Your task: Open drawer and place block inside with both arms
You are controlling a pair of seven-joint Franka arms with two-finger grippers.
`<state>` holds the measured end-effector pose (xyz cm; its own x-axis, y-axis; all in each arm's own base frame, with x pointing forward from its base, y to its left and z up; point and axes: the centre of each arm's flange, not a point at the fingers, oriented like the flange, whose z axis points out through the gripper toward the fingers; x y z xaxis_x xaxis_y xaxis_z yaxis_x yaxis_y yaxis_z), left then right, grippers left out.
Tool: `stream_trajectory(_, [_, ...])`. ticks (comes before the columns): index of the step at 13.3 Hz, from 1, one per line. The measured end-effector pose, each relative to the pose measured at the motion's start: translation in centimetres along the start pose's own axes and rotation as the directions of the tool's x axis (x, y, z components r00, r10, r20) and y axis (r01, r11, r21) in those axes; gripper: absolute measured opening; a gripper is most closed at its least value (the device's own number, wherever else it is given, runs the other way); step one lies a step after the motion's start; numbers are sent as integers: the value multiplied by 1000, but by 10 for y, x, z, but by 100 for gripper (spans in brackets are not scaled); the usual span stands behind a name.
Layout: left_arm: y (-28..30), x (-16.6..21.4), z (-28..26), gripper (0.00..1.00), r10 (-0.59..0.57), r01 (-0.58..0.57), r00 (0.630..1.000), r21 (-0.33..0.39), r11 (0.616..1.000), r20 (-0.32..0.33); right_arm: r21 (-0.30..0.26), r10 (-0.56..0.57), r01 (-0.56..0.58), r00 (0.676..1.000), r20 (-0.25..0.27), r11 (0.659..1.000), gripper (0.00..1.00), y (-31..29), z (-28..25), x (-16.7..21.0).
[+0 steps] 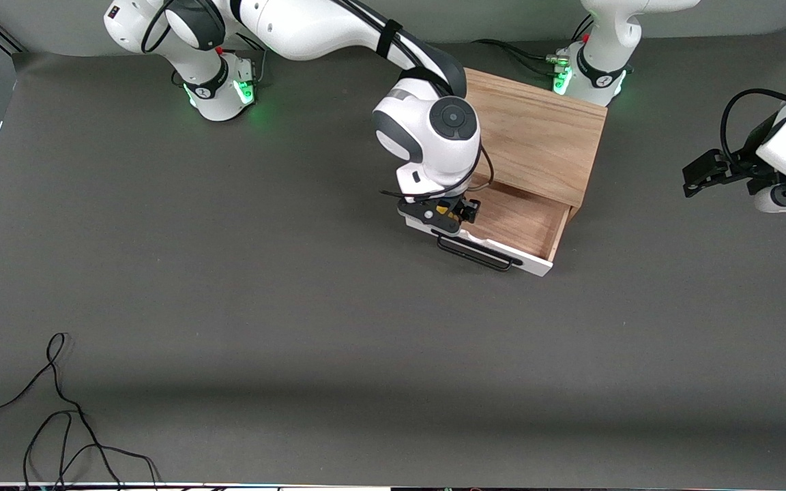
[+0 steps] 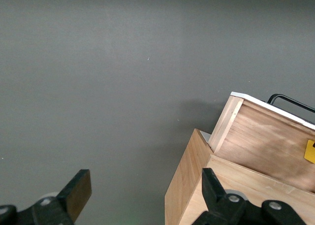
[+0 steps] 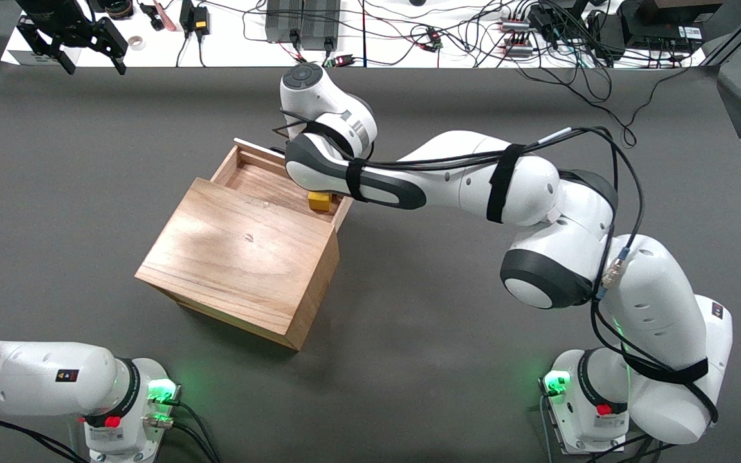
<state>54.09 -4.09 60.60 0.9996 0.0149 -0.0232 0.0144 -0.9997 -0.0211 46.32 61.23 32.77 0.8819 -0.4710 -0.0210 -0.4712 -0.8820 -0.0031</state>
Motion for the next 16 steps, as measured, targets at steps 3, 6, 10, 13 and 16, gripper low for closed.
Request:
stream_trajectory(3, [0, 0, 0, 100, 0, 0, 1000, 0, 1000, 1, -2, 18, -18, 999, 36, 1000, 100, 5, -33, 3])
stream_trajectory(6, [0, 0, 1, 100, 0, 0, 1000, 0, 1000, 1, -3, 38, -38, 998, 40, 999, 100, 25, -106, 17])
stream_trajectory(10, [0, 0, 1, 90, -1, 1, 1000, -2, 1000, 2, -9, 77, -77, 995, 57, 997, 100, 95, -211, 99])
stream_trajectory(13, [0, 0, 1, 72, -2, 2, 1000, -10, 1000, 2, 12, -24, 23, 997, 71, 1000, 100, 185, -259, 189])
stream_trajectory(16, [1, 0, 1, 39, -4, 4, 1000, -33, 999, 4, 40, -115, 112, 991, 75, 993, 100, 280, -284, 257])
